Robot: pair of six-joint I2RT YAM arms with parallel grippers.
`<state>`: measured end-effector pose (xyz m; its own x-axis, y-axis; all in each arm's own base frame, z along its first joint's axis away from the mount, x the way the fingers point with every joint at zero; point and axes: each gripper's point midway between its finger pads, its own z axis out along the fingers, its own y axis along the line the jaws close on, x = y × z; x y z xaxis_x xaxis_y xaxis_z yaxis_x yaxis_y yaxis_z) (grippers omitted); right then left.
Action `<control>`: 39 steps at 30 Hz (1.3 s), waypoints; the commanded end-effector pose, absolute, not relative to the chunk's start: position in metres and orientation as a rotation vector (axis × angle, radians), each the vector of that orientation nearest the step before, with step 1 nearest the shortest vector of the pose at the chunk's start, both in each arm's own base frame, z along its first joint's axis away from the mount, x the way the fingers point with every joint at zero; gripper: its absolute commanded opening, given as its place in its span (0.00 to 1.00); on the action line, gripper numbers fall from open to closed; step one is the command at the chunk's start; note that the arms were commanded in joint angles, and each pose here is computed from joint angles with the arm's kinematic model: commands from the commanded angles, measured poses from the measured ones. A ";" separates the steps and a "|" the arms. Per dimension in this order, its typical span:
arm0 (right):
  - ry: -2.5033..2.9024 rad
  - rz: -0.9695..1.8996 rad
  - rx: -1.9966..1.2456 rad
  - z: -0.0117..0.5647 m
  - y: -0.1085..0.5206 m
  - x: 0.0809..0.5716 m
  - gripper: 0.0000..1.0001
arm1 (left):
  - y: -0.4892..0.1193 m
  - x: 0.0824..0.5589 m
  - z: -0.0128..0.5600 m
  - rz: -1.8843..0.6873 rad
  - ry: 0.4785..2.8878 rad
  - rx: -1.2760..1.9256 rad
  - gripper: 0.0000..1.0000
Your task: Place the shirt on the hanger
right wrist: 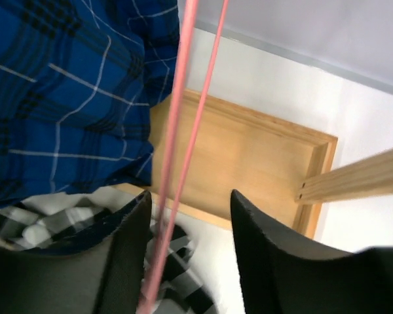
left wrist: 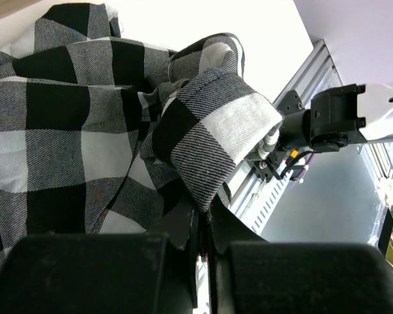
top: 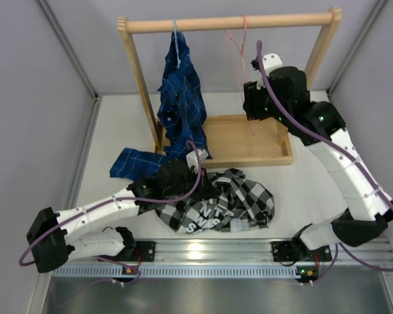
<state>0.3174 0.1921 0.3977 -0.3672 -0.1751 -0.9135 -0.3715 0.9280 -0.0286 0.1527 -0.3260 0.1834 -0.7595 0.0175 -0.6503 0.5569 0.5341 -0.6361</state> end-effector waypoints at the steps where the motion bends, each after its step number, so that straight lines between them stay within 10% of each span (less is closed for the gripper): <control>1: 1.940 0.345 -0.491 0.406 0.214 0.329 0.40 | -0.328 0.149 0.203 -1.260 2.106 0.461 0.00; 9: 1.948 0.290 -0.497 0.401 0.216 0.346 0.00 | -0.323 0.147 0.192 -1.244 2.127 0.463 0.00; 30: 1.569 0.530 -0.331 0.506 0.199 0.299 0.00 | -0.316 0.154 0.198 -1.216 2.097 0.396 0.00; 39: 1.789 0.615 -0.512 0.433 0.185 0.227 0.00 | -0.306 0.170 0.210 -1.122 2.075 0.306 0.00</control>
